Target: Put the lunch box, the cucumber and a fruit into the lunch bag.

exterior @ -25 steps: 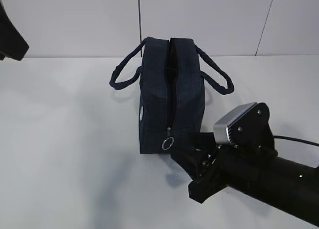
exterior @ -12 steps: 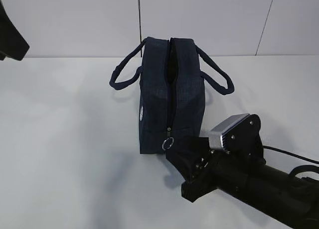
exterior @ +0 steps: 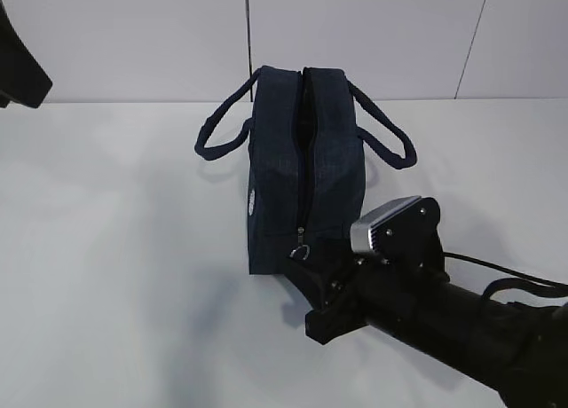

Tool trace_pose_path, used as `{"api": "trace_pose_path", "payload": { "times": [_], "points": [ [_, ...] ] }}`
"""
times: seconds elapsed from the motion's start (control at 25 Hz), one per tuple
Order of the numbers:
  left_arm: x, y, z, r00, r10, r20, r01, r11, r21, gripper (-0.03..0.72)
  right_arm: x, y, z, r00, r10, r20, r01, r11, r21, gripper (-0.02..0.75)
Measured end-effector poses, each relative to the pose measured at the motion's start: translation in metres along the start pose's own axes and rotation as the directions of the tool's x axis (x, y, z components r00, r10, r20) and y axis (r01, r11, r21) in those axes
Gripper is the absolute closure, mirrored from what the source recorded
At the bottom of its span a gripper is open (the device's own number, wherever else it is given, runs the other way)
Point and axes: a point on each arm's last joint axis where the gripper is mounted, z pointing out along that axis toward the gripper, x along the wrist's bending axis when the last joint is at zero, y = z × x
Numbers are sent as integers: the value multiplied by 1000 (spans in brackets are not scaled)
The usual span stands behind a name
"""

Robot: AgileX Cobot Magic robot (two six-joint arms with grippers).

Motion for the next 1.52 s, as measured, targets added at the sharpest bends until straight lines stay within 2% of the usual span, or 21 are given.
{"api": "trace_pose_path", "payload": {
  "times": [0.28, 0.56, 1.04, 1.2, 1.52],
  "points": [
    [0, 0, 0, 1000, 0, 0, 0, 1000, 0, 450, -2, 3, 13, 997, 68, 25, -70, 995, 78, 340],
    [0, 0, 0, 1000, 0, 0, 0, 1000, 0, 450, -3, 7, 21, 997, 69, 25, -71, 995, 76, 340],
    [0, 0, 0, 1000, 0, 0, 0, 1000, 0, 450, -7, -11, 36, 996, 77, 42, -82, 987, 139, 340],
    [0, 0, 0, 1000, 0, 0, 0, 1000, 0, 450, -9, -12, 36, 993, 95, 66, -103, 986, 128, 340],
    [0, 0, 0, 1000, 0, 0, 0, 1000, 0, 450, -9, -9, 38, 993, 100, 55, -104, 992, 71, 340]
  ]
}}
